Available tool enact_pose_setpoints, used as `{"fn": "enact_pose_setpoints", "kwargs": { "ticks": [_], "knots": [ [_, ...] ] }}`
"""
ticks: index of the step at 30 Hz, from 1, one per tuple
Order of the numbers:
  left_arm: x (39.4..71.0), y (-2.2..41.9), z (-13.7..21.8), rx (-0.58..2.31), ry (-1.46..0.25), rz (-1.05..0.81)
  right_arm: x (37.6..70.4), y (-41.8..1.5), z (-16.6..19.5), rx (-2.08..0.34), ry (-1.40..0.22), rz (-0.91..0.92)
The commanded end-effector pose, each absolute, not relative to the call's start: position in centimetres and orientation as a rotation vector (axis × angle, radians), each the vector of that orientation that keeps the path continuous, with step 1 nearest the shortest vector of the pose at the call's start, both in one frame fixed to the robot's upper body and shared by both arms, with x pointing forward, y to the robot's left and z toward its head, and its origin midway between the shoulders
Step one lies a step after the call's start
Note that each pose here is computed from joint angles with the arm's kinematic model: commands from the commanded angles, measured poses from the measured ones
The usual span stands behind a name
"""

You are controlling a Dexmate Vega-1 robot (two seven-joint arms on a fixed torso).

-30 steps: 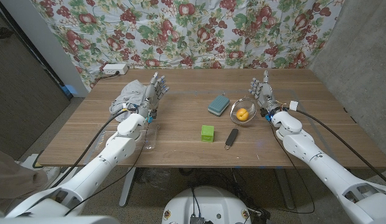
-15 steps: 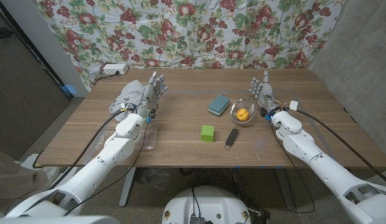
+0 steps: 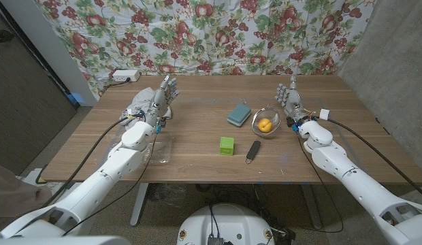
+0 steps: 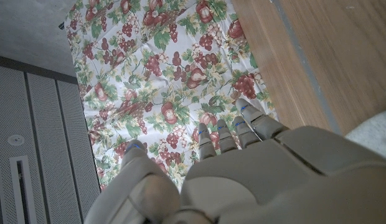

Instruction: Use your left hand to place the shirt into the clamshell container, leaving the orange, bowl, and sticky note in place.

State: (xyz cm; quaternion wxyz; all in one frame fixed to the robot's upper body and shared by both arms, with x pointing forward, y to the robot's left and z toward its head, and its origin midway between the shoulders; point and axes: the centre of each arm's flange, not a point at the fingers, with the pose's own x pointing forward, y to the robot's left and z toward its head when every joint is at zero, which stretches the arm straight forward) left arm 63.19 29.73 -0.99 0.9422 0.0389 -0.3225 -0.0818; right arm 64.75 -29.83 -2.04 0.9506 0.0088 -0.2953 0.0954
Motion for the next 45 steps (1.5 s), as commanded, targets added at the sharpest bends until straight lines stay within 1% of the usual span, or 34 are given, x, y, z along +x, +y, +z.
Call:
{"fn": "enact_pose_setpoints", "kwargs": {
  "ticks": [1, 7, 15, 19, 33, 45],
  "knots": [
    [62.8, 30.8, -0.4, 0.168, -0.664, -0.099, 64.4, -30.3, -1.8, 0.011, -0.601, 0.169],
    [62.4, 30.9, 0.2, 0.249, -0.675, -0.046, 64.3, -30.4, -1.8, 0.005, -0.603, 0.161],
    [62.4, 30.8, 0.4, 0.267, -0.663, -0.004, 64.1, -30.5, -2.2, 0.011, -0.598, 0.149],
    [62.2, 30.9, 0.8, 0.341, -0.667, 0.032, 64.0, -30.3, -2.4, 0.013, -0.602, 0.145],
    [62.2, 30.5, 2.0, 0.455, -0.672, 0.080, 64.1, -31.0, -2.4, -0.009, -0.609, 0.136],
    [60.6, 30.7, 2.0, 0.483, -0.655, 0.099, 63.5, -31.5, -2.8, -0.012, -0.587, 0.156]
  ]
}}
